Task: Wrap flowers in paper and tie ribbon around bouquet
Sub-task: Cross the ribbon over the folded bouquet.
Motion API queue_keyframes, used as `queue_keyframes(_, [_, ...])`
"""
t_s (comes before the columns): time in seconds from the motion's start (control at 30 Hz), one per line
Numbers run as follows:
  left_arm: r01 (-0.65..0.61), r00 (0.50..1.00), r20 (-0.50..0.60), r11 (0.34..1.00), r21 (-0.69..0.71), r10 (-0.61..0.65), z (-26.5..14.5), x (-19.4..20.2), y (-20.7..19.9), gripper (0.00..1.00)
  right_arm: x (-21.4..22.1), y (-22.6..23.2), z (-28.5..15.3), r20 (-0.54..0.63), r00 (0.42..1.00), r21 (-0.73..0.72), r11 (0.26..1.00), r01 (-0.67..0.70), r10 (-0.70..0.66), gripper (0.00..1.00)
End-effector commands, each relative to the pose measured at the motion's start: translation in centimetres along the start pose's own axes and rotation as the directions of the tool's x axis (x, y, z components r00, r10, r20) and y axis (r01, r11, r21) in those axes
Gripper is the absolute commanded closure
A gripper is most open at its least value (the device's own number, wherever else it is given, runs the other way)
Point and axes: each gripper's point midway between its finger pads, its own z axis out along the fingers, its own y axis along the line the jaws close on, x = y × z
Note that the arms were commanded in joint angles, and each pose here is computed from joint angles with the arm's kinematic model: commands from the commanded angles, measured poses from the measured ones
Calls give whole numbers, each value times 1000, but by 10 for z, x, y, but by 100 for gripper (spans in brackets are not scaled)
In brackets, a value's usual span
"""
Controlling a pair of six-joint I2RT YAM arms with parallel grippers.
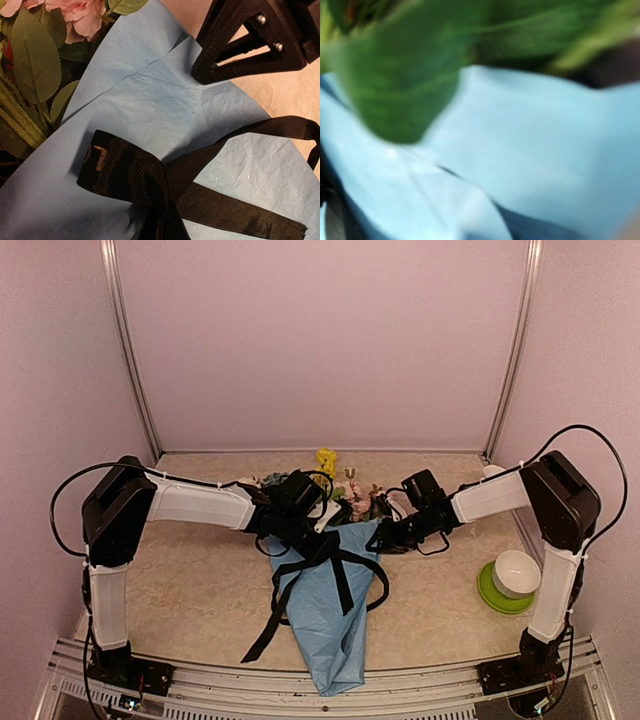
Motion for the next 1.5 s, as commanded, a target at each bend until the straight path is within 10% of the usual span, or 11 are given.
queue_keyframes(0.0, [30, 999, -33, 999, 35, -29, 18, 21, 2, 100, -6, -14, -25, 48, 998, 165, 985, -38, 30, 71])
queue_keyframes(0.27, [46, 998, -39, 997, 64, -44, 22, 31, 0, 100, -45, -4, -84, 239, 969, 390, 920, -31, -69, 56])
queue_keyframes(0.43, [64, 998, -27, 995, 82, -62, 21, 33, -1, 100, -30, 96, -87, 308, 904, 319, 927, 195, -297, 58])
queue_keyframes(0.7, [78, 997, -22, 993, 87, -76, 18, 33, 1, 100, 85, 157, -9, 51, 951, -10, 952, 306, -305, 82])
queue_keyframes(0.93, [85, 996, -27, 993, 86, -83, 19, 37, 4, 100, 181, 212, -11, -22, 804, -328, 764, 556, -594, 78])
queue_keyframes(1.47, [74, 996, -46, 996, 53, -71, 16, 40, 11, 100, 289, 104, -17, -482, 713, -99, 840, 534, -510, 83])
